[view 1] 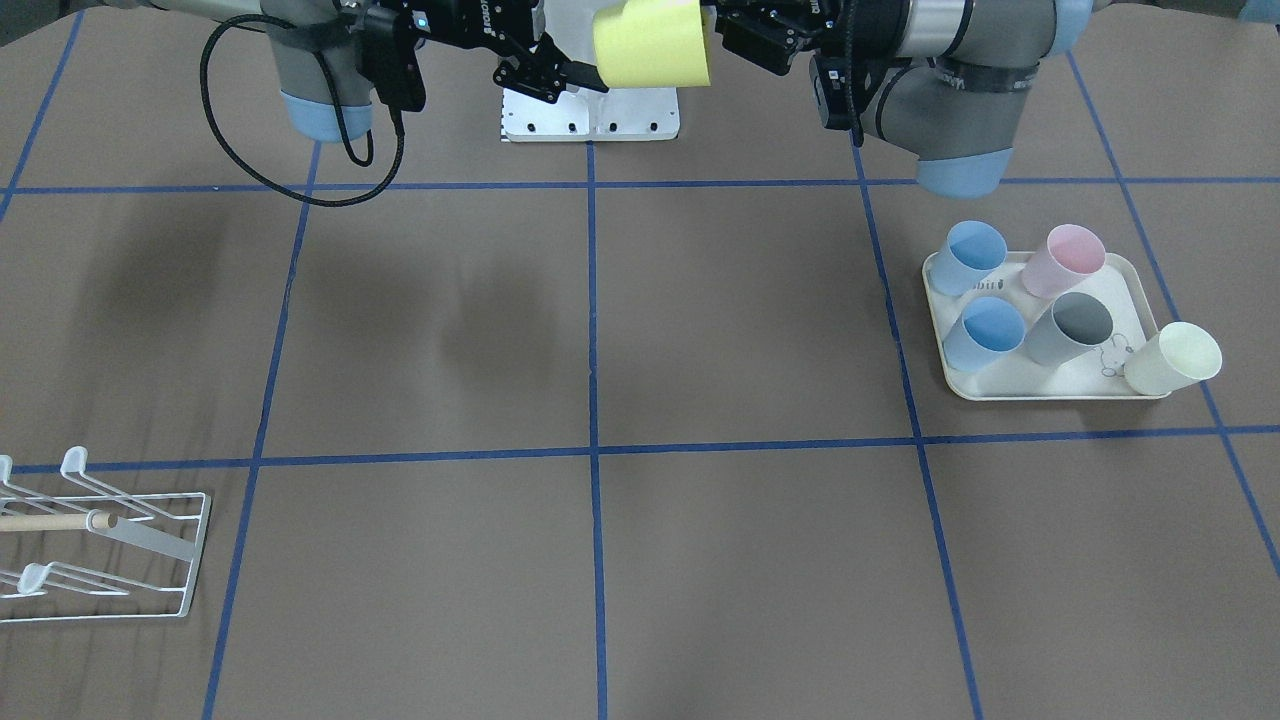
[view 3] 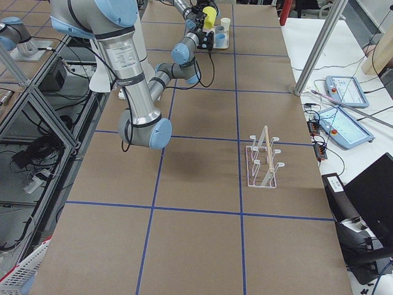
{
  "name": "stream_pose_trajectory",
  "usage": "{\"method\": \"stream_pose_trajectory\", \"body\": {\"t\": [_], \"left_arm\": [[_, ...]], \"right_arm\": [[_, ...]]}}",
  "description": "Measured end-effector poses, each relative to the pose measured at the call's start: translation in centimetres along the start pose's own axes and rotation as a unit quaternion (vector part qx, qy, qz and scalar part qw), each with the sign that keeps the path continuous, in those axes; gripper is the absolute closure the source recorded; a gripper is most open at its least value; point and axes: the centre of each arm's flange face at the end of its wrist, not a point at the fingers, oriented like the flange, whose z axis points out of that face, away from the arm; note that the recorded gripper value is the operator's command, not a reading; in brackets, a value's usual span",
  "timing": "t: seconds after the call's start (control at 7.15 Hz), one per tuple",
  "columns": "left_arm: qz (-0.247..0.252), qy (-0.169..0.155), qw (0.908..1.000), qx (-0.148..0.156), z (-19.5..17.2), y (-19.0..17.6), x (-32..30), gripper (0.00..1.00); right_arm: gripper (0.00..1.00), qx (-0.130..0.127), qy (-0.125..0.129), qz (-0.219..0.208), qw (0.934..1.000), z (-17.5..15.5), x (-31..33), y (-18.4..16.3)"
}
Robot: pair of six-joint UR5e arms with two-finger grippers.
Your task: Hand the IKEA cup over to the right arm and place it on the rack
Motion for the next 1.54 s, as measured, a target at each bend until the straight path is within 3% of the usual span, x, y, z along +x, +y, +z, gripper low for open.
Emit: {"method": "stream_pose_trajectory", "body": {"t": [0.56,0.84,1.12,1.26,1.54], "left_arm": [[-0.001,-0.001,1.0000,-0.002,-0.02,0.18,-0.09,1.00],[-0.001,-0.002,1.0000,-0.003,-0.02,0.30,-0.16,1.00],[0.000,-0.003,1.0000,-0.005,-0.26,0.13,-0.25,0.79],[0.002,-0.004,1.0000,-0.008,-0.48,-0.02,-0.31,0.01],[0.004,-0.006,0.9999,-0.008,-0.68,-0.17,-0.38,0.00]], "right_arm": [[0.05,0.010,-0.005,0.000,0.9999,0.43,-0.11,-0.11],[0.38,0.010,-0.005,0.001,0.9999,0.62,-0.05,0.00],[0.70,0.011,-0.006,0.001,0.9999,0.64,-0.04,0.05],[0.76,0.010,-0.006,0.001,0.9999,0.63,0.00,0.09],[0.81,0.010,-0.005,0.000,0.9999,0.51,0.07,0.08]]}}
